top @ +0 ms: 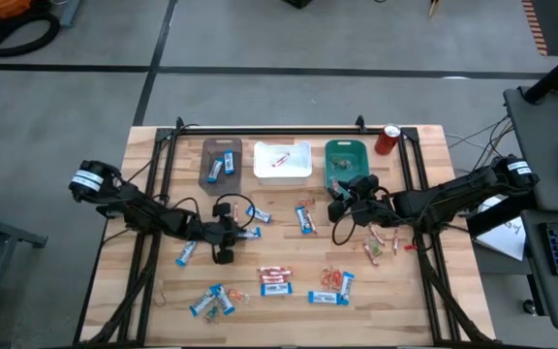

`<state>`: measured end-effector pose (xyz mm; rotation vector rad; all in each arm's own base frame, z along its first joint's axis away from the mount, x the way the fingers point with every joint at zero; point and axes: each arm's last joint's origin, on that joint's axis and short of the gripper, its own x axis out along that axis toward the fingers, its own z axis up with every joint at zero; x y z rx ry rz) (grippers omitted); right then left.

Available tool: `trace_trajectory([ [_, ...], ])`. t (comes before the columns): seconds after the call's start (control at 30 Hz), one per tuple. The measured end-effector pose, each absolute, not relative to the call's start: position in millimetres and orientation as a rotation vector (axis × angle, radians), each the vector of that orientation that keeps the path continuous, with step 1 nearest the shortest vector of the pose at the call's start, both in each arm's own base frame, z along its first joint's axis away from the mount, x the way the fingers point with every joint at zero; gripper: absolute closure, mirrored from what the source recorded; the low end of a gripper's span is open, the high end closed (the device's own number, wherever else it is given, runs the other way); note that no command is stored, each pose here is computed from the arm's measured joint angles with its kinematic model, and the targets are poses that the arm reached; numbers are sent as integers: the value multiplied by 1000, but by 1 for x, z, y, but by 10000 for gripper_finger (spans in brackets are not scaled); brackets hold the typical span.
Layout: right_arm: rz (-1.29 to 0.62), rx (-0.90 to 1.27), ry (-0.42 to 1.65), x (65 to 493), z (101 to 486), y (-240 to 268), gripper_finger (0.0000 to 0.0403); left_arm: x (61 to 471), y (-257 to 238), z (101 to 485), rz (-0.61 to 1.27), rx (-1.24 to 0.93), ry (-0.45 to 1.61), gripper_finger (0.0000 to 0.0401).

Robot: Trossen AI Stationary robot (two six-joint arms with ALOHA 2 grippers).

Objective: Sort candy
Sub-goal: Put the white chocolate into the gray bin

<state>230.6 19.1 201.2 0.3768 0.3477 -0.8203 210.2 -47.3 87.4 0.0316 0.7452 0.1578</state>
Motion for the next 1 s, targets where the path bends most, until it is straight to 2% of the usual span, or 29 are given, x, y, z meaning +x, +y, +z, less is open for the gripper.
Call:
trace_trajectory([
  [0.2,-820,378,348,231,201,19,213,209,-47,92,145,30,730,400],
  [0.53,-817,365,353,231,201,19,213,203,-47,108,101,12,705,400],
  [1.0,-814,359,357,230,201,20,213,199,-46,140,81,-25,555,400],
])
